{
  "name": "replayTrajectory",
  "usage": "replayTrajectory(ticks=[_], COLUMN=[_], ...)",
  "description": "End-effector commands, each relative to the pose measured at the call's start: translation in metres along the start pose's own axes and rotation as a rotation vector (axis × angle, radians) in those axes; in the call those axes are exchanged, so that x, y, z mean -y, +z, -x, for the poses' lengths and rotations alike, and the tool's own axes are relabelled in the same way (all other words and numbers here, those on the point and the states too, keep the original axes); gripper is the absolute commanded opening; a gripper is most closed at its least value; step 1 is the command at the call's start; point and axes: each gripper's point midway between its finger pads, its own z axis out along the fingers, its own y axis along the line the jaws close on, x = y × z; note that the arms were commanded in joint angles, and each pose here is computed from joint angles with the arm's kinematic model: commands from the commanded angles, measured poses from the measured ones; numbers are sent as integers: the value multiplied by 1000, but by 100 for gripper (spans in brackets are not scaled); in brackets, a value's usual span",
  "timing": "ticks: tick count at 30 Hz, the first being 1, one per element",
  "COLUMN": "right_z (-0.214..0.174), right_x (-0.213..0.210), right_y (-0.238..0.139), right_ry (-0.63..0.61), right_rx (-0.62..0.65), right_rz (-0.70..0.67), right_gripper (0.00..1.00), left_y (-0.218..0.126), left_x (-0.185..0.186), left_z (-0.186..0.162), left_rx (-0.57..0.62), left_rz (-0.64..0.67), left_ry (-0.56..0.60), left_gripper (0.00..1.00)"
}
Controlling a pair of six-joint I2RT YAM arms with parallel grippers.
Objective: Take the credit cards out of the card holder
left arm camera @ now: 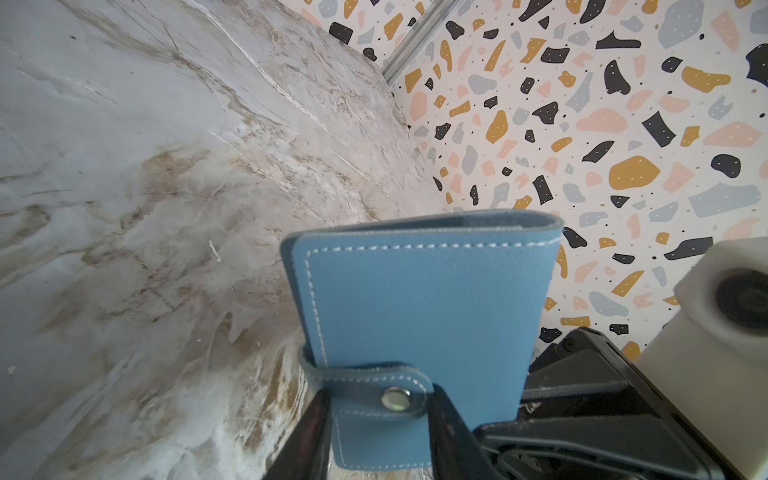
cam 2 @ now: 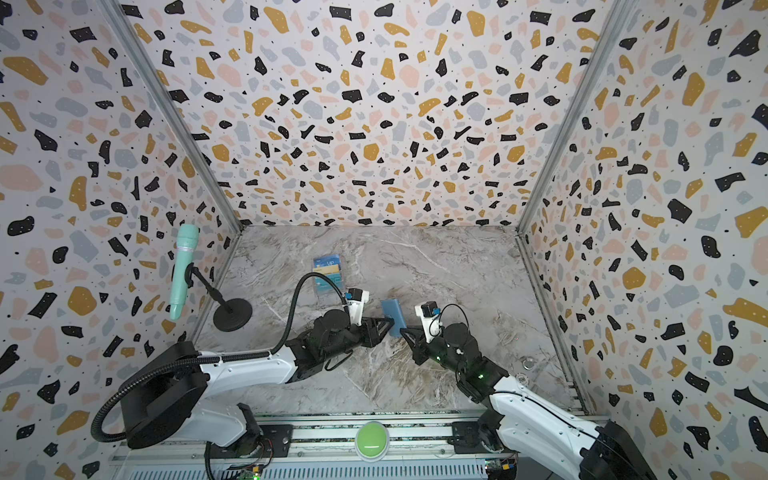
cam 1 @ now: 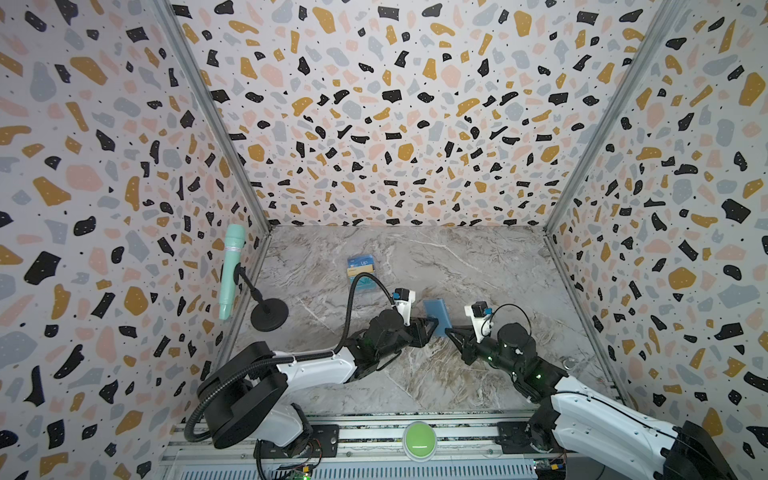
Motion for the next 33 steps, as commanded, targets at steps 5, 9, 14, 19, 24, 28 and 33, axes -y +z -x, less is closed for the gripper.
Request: replayTrajectory(ticks=[5,9,14,19,24,28,33], right_z=[19,19,18,19,22,25,36], right_x=[-23,-24,-19,-17,-16,-10,4], right_y=[-2,-2,-4,-6,-7,-9,-19], right_ry=[-59,-63,-58,-54,-36,-5,61], right_rx=[66,65,71,84,99,108,154], right_rz=[87,86,61,45,43,34,44], right_gripper=[0,0,0,0,0,0,0], left_y=[-2,-3,-7,-11,-13,-16,-26], left_x=[5,1,-3,-7,-1,2,-5], left_z=[21,21,22,23,25,27,29], left_rx=[72,78,89,97,106,113,130], left_rz=[1,14,34,46,10,0,32], left_ry=[10,7,10,12,4,2,7], left_gripper=[33,24,16,7,0,0,0])
